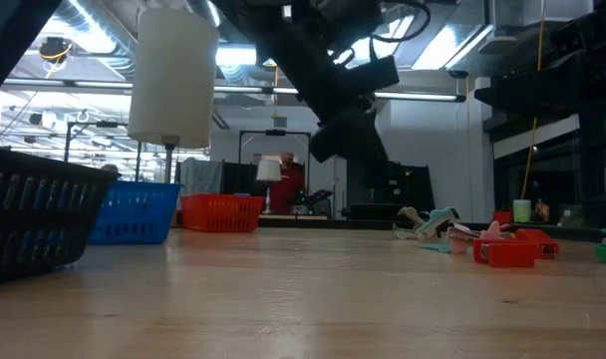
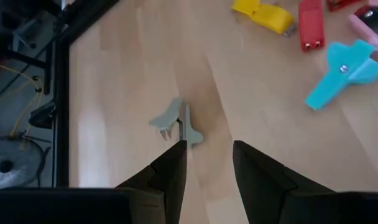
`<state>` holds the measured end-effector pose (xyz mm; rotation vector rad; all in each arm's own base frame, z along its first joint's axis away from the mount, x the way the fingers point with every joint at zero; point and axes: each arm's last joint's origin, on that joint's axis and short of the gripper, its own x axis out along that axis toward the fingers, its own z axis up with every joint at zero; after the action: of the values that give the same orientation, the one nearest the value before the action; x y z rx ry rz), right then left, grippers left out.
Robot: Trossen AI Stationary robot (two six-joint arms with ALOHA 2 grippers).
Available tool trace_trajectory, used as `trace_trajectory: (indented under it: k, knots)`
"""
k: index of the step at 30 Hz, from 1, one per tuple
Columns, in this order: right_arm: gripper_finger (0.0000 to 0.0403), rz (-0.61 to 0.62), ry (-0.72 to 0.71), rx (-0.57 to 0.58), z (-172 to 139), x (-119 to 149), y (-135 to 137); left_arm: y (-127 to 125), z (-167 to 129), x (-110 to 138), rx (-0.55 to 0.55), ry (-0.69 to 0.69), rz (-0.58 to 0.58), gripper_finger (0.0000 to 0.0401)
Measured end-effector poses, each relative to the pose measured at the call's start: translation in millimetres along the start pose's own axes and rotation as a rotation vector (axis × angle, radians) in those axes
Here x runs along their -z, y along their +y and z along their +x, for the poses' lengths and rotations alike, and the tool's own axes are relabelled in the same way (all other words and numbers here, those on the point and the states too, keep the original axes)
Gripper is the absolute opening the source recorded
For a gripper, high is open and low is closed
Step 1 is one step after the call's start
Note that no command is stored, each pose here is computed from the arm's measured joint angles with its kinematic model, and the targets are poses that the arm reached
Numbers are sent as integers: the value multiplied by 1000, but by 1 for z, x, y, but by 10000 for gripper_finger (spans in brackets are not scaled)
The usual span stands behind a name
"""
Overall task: Pick and place Stapler, Stapler remover, tape
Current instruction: Put the gray staple remover into the blue basket
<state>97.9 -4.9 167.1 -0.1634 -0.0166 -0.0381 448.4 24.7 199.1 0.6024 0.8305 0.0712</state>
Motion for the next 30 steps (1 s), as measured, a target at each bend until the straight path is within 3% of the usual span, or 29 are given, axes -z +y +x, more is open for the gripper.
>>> trace_trajectory:
  k: [22, 30]
  knots:
    - [262, 0, 0, 0, 0, 0, 0, -3, 17, -2, -3, -82, 52, 127]
    - [262, 0, 0, 0, 0, 0, 0, 27, 16, -12, -109, -127, -51, 127]
